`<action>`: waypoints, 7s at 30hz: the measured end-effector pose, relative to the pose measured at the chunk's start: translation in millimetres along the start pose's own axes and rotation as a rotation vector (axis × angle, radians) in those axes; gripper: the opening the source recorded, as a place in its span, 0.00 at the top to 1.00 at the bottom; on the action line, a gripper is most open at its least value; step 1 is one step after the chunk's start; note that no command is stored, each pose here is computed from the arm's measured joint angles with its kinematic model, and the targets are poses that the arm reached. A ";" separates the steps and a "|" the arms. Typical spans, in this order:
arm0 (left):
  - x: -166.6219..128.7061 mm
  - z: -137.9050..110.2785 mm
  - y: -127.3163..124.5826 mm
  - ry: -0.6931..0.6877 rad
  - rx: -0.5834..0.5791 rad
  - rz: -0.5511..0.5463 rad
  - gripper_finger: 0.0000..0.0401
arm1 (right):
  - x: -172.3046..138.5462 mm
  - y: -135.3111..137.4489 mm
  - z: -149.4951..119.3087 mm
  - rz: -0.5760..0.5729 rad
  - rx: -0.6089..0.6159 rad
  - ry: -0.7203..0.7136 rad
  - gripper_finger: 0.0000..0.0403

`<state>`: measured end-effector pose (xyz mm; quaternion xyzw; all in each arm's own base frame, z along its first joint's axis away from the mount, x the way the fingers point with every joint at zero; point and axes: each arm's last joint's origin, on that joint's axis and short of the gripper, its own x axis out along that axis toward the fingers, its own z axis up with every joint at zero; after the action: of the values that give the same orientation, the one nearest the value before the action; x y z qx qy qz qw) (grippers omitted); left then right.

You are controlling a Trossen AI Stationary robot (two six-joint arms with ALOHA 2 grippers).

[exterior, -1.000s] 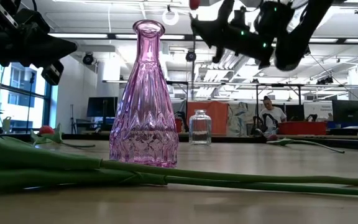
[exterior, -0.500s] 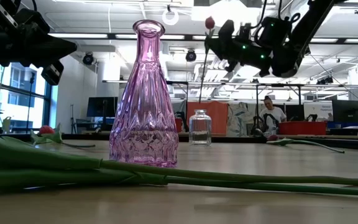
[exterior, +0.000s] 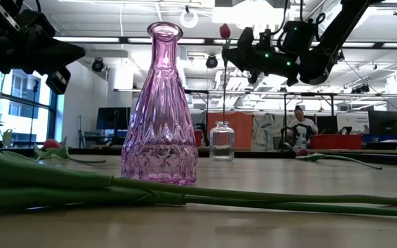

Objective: Sort flowers into vase by color
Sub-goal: Put the top right red tulip into the transparent flower vase, then put the bottom red tulip into the transparent flower vase

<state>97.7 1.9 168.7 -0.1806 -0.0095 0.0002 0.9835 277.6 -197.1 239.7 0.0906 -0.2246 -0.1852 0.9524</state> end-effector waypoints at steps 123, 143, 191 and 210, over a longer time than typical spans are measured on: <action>0.0 0.0 0.0 0.000 0.000 -0.001 1.00 | -91.8 405.8 -143.5 0.683 -0.230 1.439 0.44; 0.0 0.0 0.0 0.000 0.000 0.000 1.00 | -99.6 401.1 -186.8 0.560 -0.407 1.441 0.56; 0.0 0.0 0.0 0.000 0.000 0.000 1.00 | -81.2 408.6 -177.7 0.617 -0.601 1.367 0.99; 0.0 0.0 0.0 0.000 0.000 0.000 1.00 | -45.2 393.4 -66.7 0.800 -0.386 1.402 1.00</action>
<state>97.7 1.9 168.7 -0.1806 -0.0096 0.0001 0.9835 393.6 186.6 263.7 -0.0667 0.4416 0.2317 0.8642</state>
